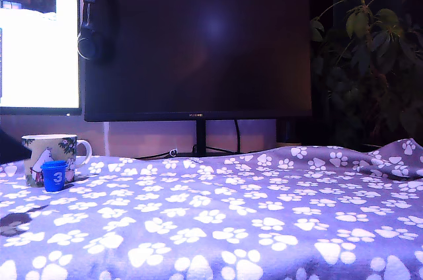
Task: Pick up the coffee capsules on the table and drop them inside the coffee cup
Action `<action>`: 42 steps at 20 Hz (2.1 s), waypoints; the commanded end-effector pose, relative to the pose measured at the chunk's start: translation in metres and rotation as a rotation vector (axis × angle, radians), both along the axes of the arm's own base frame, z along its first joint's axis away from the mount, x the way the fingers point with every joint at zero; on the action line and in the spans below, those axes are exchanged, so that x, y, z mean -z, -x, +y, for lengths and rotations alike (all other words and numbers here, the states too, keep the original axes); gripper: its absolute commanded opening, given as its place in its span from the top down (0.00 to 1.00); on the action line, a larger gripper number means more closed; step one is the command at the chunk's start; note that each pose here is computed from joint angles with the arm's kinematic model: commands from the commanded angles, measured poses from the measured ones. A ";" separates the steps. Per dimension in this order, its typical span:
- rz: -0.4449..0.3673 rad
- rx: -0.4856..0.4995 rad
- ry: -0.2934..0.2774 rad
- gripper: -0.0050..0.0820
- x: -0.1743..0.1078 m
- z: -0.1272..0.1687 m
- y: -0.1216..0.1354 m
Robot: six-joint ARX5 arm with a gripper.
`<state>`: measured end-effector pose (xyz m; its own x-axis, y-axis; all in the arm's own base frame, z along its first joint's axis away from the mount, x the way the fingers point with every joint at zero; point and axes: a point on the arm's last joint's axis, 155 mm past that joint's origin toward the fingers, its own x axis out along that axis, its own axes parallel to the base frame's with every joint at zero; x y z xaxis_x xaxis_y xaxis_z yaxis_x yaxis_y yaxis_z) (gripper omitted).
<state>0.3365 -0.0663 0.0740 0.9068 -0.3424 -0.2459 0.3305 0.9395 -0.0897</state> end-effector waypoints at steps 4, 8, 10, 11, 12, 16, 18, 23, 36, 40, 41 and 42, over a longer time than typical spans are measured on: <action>0.011 0.002 0.011 0.23 0.008 -0.003 -0.017; 0.026 0.022 0.010 0.23 0.015 -0.011 -0.032; 0.030 0.032 0.010 0.23 0.018 -0.015 -0.039; 0.032 0.036 0.010 0.23 0.020 -0.017 -0.043; 0.035 0.040 0.009 0.23 0.022 -0.019 -0.046; 0.041 0.029 0.003 0.23 0.028 -0.020 -0.060; 0.052 0.026 0.000 0.23 0.034 -0.020 -0.064; 0.055 0.027 0.000 0.23 0.035 -0.021 -0.073; 0.073 0.023 0.002 0.23 0.048 -0.022 -0.093; 0.083 0.023 0.000 0.42 0.050 -0.023 -0.094; 0.084 0.023 0.000 0.50 0.050 -0.023 -0.094; 0.084 0.024 -0.001 0.60 0.050 -0.023 -0.094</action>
